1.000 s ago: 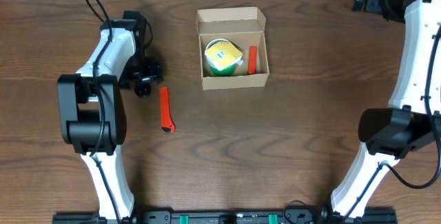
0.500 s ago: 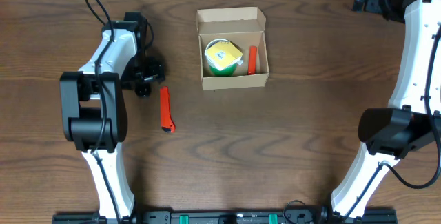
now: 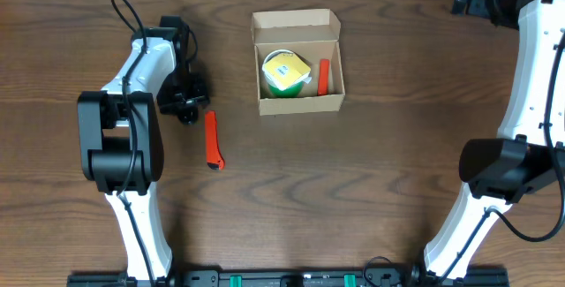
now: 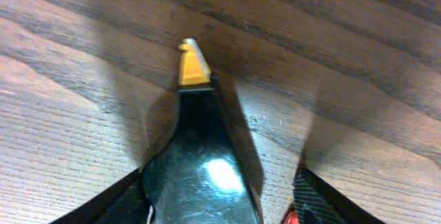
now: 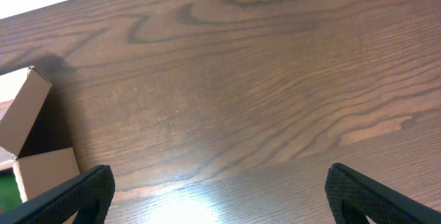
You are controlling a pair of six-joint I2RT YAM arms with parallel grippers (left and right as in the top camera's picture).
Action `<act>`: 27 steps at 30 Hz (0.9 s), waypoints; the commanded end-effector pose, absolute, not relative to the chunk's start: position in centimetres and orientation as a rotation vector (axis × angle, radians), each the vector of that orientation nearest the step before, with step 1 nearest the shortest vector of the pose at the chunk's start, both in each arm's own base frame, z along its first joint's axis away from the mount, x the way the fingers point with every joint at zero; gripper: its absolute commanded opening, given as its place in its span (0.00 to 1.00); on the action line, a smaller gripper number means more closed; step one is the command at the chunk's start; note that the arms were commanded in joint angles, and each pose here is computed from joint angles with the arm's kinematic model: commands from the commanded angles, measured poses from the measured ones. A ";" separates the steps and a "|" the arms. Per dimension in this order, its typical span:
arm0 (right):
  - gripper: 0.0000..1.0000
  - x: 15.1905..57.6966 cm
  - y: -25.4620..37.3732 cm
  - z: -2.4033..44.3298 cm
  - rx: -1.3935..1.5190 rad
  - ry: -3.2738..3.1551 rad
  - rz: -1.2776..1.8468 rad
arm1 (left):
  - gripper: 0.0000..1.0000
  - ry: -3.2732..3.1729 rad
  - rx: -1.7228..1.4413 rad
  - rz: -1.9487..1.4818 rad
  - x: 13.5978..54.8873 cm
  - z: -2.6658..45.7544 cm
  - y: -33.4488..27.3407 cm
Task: Pack container
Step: 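Lower left gripper onto the black tape cutter and grasp it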
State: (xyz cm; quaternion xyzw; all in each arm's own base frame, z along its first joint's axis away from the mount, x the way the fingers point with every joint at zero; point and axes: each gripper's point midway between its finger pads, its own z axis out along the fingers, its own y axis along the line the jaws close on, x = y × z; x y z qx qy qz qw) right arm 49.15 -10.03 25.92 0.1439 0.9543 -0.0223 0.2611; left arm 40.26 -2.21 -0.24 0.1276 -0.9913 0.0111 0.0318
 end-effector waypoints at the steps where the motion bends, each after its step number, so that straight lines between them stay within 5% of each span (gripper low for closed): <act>1: 0.99 49.2 -10.0 25.6 0.405 2.588 -0.053 | 0.59 -3.008 0.374 0.011 39.5 -1.7 -1.9; 10: 0.99 49.2 -10.0 25.6 0.404 2.588 -0.053 | 0.46 -3.007 0.380 0.010 39.5 -1.7 -1.9; 19: 0.99 49.2 -10.0 25.6 0.405 2.588 -0.053 | 0.18 -3.007 0.388 0.010 39.5 -1.7 -1.9; 27: 0.99 49.2 -10.0 25.6 0.404 2.588 -0.053 | 0.15 -3.003 0.390 0.069 39.7 -1.5 -2.6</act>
